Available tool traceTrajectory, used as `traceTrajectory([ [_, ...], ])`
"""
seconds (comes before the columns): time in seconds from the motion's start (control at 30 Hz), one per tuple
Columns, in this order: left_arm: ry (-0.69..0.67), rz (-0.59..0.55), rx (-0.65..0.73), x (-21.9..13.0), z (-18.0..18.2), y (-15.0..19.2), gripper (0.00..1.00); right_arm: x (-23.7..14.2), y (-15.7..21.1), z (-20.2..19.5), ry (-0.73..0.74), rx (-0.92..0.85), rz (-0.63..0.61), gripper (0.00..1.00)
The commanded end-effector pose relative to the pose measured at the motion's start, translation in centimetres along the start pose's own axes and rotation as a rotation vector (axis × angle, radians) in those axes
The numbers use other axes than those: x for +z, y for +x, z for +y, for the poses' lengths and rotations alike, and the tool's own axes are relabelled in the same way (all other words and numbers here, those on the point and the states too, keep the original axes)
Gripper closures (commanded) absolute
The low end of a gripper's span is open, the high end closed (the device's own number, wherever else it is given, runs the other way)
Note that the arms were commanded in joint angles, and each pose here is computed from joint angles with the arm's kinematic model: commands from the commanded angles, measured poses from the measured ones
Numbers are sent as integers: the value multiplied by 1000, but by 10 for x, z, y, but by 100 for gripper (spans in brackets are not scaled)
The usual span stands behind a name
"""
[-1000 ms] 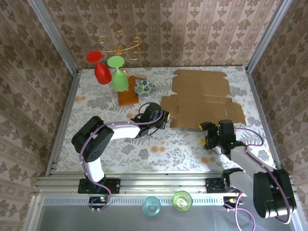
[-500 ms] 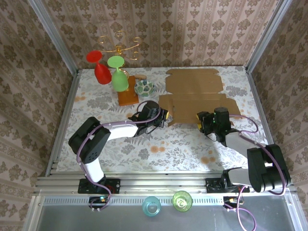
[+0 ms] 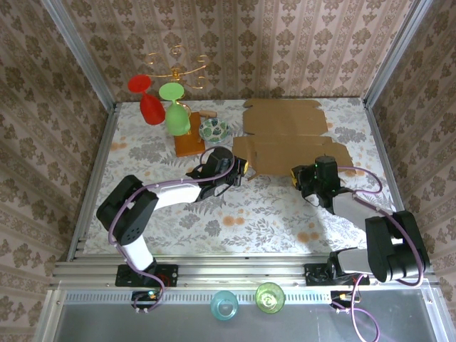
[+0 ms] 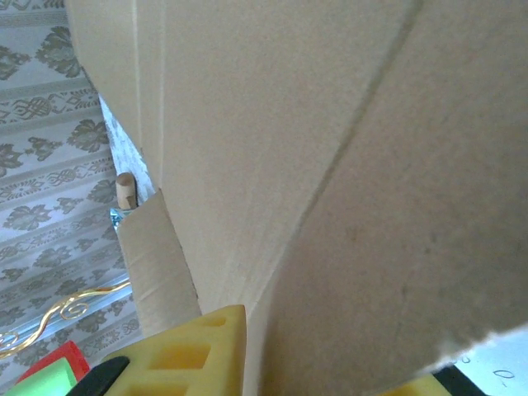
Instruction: Fold the paper box
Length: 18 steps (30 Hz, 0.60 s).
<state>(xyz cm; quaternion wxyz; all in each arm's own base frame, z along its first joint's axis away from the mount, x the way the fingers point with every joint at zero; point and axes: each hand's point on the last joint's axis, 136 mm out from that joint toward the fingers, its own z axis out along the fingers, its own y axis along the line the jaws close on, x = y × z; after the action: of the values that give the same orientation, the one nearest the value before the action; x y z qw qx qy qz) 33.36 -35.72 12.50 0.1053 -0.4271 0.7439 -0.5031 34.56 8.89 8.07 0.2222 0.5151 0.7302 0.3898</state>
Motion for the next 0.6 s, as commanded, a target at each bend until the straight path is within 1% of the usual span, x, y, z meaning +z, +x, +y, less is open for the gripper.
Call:
traceTrajectory([
  [0.0,14,18,5,-7,-8,4,100,3,-6,-1,21,30,-37,79],
  [0.13,17,16,7,-8,-9,4,100,3,-7,-8,51,63,-48,88],
  [0.23,18,19,12,-8,-9,4,100,0,-8,-8,58,71,-57,99],
  [0.33,29,23,30,-11,-15,3,100,-11,-12,7,51,40,-86,100],
  [0.37,29,27,42,-13,-18,3,94,-18,-14,16,50,15,-104,100],
  [0.4,29,31,61,-17,-22,2,83,-25,-17,31,39,-14,-123,100],
  [0.47,8,37,108,-27,-27,0,64,-40,-21,56,16,-68,-148,100],
  [0.5,-6,31,141,-34,-30,-2,59,-48,-22,72,2,-97,-160,100],
  [0.57,-24,14,209,-49,-36,-9,52,-64,-24,101,-30,-150,-182,100],
])
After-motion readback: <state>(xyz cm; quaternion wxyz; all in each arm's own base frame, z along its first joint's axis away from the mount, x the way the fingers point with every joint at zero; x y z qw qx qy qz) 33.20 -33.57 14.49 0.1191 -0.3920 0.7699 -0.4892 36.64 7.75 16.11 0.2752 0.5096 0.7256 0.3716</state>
